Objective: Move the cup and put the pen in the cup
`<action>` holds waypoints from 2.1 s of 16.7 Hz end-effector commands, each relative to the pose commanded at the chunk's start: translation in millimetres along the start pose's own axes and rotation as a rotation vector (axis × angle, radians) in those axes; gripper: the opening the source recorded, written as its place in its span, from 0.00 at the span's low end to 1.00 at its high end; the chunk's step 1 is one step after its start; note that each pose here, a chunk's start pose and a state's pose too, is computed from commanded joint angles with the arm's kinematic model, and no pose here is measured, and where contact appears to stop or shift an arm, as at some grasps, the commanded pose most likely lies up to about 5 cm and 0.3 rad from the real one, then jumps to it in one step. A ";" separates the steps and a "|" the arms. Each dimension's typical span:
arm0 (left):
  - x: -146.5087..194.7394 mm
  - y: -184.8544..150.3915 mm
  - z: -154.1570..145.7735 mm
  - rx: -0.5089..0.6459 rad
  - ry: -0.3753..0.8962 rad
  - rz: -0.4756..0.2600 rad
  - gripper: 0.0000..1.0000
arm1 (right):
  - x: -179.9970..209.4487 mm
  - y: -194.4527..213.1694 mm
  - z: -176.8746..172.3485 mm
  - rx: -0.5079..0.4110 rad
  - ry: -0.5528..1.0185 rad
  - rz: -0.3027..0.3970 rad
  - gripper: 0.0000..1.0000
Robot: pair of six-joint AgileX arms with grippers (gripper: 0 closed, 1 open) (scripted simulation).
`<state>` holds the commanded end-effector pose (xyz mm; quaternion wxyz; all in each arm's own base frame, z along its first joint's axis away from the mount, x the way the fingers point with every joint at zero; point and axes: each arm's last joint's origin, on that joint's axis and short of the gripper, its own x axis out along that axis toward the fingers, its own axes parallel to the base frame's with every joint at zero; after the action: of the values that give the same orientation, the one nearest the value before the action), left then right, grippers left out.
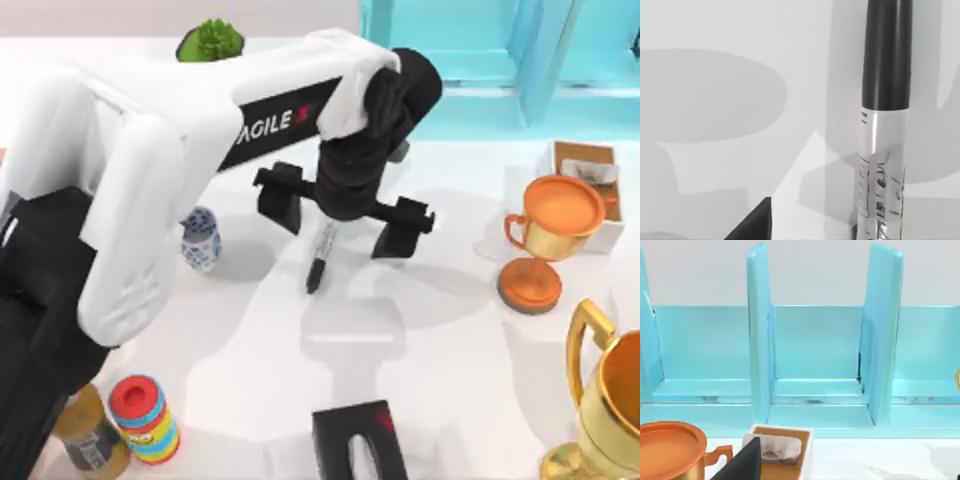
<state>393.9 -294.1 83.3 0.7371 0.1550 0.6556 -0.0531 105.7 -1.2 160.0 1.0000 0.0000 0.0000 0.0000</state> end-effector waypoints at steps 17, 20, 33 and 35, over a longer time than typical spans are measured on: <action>0.0 0.0 0.0 0.000 0.000 0.000 0.00 | 0.0 0.0 0.0 0.000 0.000 0.000 1.00; -36.7 -6.7 -2.2 -0.018 -0.043 -0.073 0.00 | 0.0 0.0 0.0 0.000 0.000 0.000 1.00; -143.6 -16.3 -85.3 -0.016 -0.046 -0.072 0.00 | 0.0 0.0 0.0 0.000 0.000 0.000 1.00; -142.8 -15.1 -83.4 -0.019 -0.047 -0.073 0.00 | 0.0 0.0 0.0 0.000 0.000 0.000 1.00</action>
<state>291.2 -301.4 213.6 0.7514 0.1226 0.6437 -0.0776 105.7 -1.2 160.0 1.0000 0.0000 0.0000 0.0000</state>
